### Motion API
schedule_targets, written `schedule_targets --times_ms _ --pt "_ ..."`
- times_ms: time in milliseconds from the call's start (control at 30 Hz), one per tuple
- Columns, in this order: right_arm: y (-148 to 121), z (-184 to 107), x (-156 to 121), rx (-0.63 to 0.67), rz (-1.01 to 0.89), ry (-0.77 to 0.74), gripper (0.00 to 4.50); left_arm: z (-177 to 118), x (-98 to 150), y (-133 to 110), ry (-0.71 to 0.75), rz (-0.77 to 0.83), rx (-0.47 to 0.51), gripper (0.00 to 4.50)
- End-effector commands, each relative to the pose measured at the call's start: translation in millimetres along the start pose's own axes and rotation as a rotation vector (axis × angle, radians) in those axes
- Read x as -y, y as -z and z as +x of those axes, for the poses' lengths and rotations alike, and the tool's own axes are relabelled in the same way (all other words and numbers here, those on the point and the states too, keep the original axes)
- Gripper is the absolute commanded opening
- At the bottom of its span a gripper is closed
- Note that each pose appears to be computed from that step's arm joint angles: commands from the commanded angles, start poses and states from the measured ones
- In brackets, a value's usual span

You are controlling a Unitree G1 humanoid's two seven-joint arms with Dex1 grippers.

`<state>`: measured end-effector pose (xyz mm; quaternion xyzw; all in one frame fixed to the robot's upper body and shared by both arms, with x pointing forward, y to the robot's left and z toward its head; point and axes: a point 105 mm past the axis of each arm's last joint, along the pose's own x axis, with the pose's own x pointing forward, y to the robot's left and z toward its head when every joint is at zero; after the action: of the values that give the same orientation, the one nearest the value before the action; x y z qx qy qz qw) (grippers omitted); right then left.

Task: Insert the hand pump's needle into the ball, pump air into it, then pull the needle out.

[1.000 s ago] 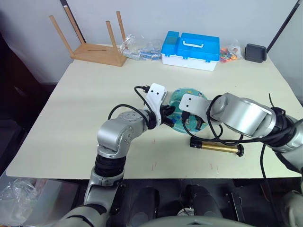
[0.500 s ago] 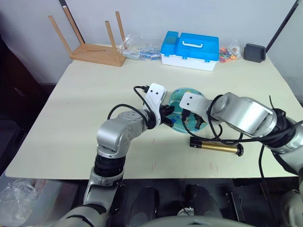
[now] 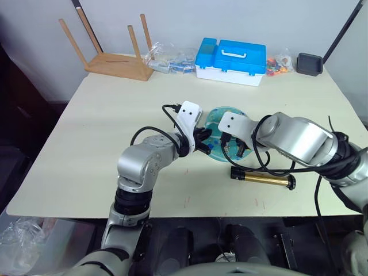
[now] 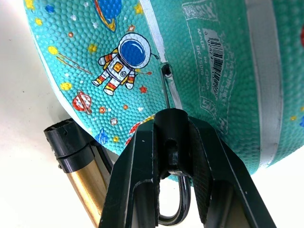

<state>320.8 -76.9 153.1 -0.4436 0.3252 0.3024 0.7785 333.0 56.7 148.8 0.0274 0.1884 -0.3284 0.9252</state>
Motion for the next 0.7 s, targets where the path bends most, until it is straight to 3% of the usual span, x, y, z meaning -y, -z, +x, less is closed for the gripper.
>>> schedule_targets --times_ms 33,700 --pt "-5.4 -8.7 7.1 0.036 0.005 0.033 0.34 0.6 5.0 7.5 0.018 -0.004 -0.027 0.0" --pt "-6.9 -11.5 2.0 0.047 -0.013 0.009 0.34 1.0 3.3 8.2 0.014 0.0 -0.031 0.0"
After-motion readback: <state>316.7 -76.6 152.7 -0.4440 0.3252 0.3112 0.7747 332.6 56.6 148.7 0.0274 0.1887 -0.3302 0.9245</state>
